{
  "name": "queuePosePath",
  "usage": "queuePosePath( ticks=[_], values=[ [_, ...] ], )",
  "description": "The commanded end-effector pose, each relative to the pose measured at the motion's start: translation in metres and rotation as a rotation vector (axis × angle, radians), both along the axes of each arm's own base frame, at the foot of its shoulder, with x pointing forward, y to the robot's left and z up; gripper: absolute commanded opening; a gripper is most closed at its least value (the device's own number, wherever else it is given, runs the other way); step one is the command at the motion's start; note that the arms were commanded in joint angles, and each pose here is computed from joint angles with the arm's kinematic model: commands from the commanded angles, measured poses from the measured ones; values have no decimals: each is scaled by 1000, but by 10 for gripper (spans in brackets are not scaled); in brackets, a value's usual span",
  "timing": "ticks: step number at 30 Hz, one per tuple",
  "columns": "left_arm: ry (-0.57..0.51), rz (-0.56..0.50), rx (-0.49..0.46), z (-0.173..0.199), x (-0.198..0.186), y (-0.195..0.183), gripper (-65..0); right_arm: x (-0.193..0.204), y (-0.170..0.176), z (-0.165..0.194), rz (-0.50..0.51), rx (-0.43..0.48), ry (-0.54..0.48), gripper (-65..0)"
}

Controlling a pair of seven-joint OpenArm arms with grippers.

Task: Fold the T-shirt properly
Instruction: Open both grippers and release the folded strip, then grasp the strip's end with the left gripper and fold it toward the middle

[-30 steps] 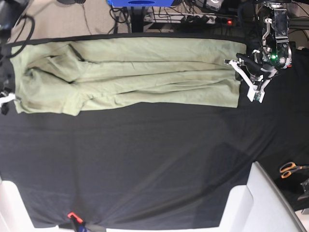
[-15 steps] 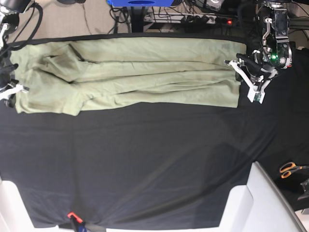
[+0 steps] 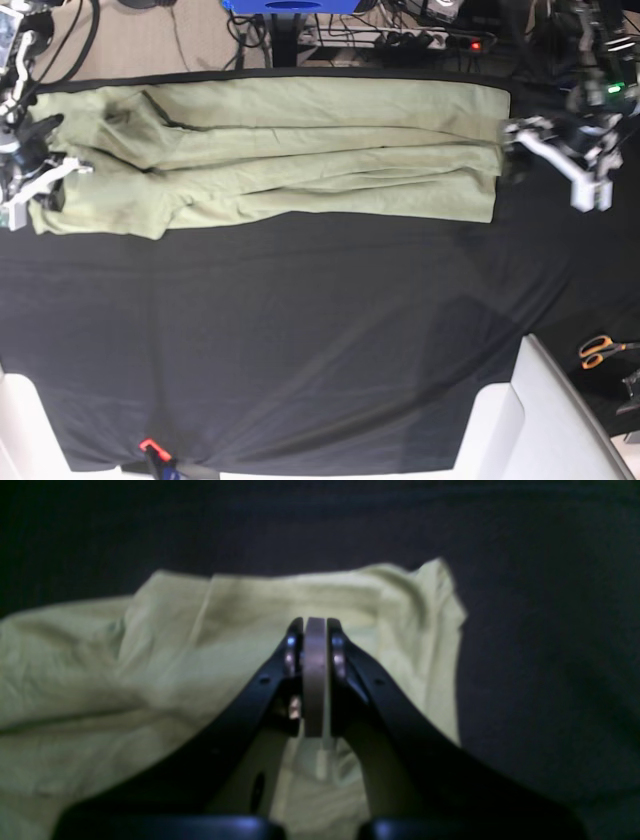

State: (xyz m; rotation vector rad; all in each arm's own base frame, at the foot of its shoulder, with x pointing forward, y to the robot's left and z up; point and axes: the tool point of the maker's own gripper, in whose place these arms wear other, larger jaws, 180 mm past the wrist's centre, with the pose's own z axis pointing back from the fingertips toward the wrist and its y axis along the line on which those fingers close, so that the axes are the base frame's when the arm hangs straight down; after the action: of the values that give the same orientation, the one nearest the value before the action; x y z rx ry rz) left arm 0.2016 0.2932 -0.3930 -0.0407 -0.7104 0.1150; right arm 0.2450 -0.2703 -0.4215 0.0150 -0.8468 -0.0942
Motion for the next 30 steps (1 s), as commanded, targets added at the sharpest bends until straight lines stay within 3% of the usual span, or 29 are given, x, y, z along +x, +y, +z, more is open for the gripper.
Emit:
queuePosePath(
  ticks=[1,6,13,25,27,30],
  values=[
    [-21,-41,-67,-2,1,-7,0,7,-1,13,6,-9,-48,-642],
    [-19,-179,-238,-38,-10,-22,0,-3,7,7,-8,12,-36,-642],
    [-54,-80,-318,-60,-7,-21,-2,-8,9,8,3,6,-33,-642],
    [-17,-60,-412,-92,-2,-44,-8,-10,5,9,-2,-2,-30,-642],
    [-16,-59,-412,-93,-2,-44,-66,-10,5,9,-2,-2,-30,-642],
    [-14,-59,-411,-93,-3,-43,-257,-10,5,9,-2,-2,-30,-642]
  ],
)
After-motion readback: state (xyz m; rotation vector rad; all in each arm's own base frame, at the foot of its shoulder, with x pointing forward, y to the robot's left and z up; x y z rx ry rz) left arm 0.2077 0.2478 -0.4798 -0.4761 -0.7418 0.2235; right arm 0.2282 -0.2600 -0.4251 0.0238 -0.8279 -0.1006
